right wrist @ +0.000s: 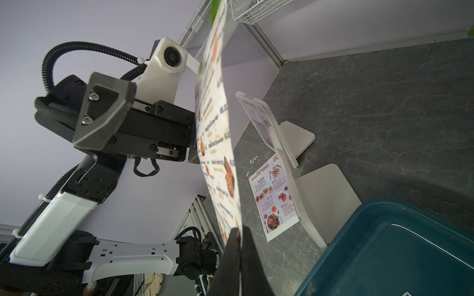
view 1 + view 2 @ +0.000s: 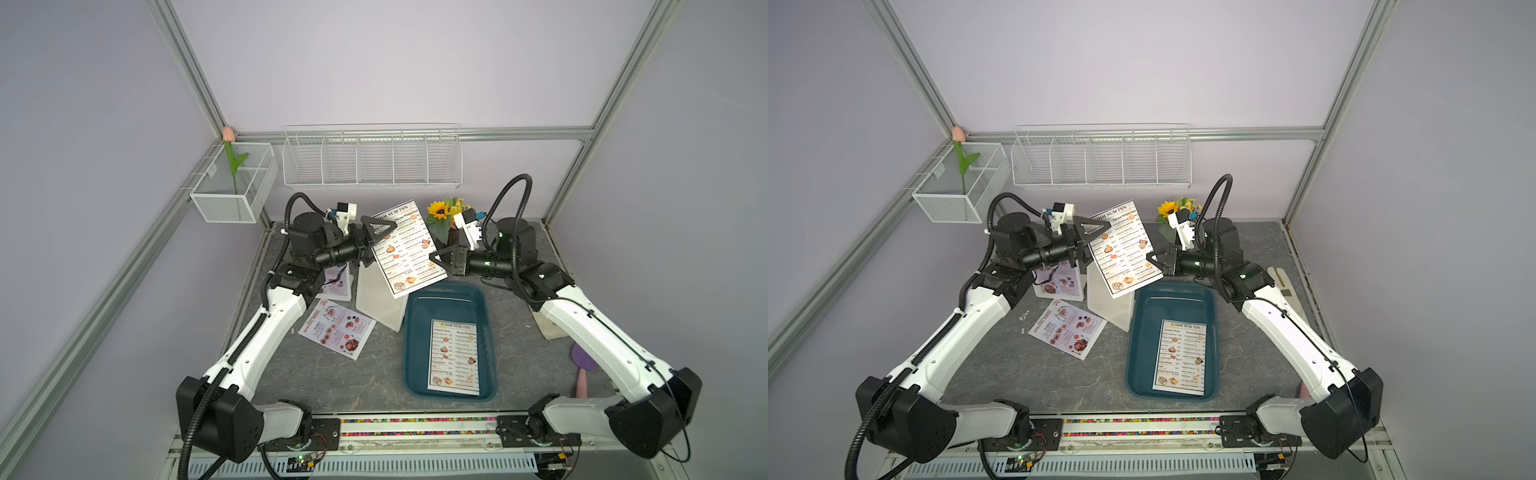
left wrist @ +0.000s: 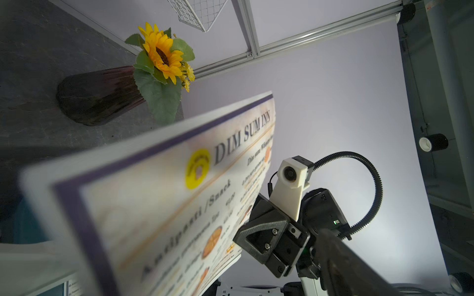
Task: Replace the menus in the menu holders
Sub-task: Pick up the menu from the storage box.
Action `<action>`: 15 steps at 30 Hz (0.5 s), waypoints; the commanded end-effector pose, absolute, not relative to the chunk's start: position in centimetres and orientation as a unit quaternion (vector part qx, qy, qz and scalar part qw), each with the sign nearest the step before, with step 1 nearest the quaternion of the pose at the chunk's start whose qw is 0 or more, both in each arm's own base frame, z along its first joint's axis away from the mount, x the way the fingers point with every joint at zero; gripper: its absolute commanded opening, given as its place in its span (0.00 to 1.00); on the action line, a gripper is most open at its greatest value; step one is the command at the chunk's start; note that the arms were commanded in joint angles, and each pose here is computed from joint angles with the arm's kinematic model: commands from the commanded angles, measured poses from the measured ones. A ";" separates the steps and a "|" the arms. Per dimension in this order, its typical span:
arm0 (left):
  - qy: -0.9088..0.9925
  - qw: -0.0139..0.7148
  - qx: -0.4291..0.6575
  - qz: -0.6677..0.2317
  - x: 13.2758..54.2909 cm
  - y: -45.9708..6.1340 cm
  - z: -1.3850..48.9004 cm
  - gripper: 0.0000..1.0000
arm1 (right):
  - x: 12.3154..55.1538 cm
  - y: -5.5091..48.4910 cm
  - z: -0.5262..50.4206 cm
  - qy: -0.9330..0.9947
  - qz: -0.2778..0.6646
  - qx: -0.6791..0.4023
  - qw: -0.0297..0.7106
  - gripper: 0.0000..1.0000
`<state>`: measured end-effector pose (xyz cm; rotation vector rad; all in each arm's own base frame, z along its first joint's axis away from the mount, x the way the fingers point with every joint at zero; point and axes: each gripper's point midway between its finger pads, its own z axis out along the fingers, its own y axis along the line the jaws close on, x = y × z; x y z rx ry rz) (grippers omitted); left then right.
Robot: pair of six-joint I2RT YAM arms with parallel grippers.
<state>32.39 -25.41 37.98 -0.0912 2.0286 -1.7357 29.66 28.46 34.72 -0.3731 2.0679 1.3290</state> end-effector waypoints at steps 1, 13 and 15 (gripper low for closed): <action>0.748 0.272 -0.015 -0.605 32.3 -24.6 38.7 0.83 | 29.6 28.6 35.0 0.779 0.517 -0.144 0.324 0.07; 0.765 0.309 0.004 -0.565 32.4 -23.9 38.3 0.52 | 28.9 28.9 34.6 0.779 0.517 -0.156 0.317 0.07; 0.765 0.311 0.004 -0.564 32.4 -23.9 38.3 0.46 | 28.7 29.0 34.6 0.779 0.518 -0.158 0.316 0.07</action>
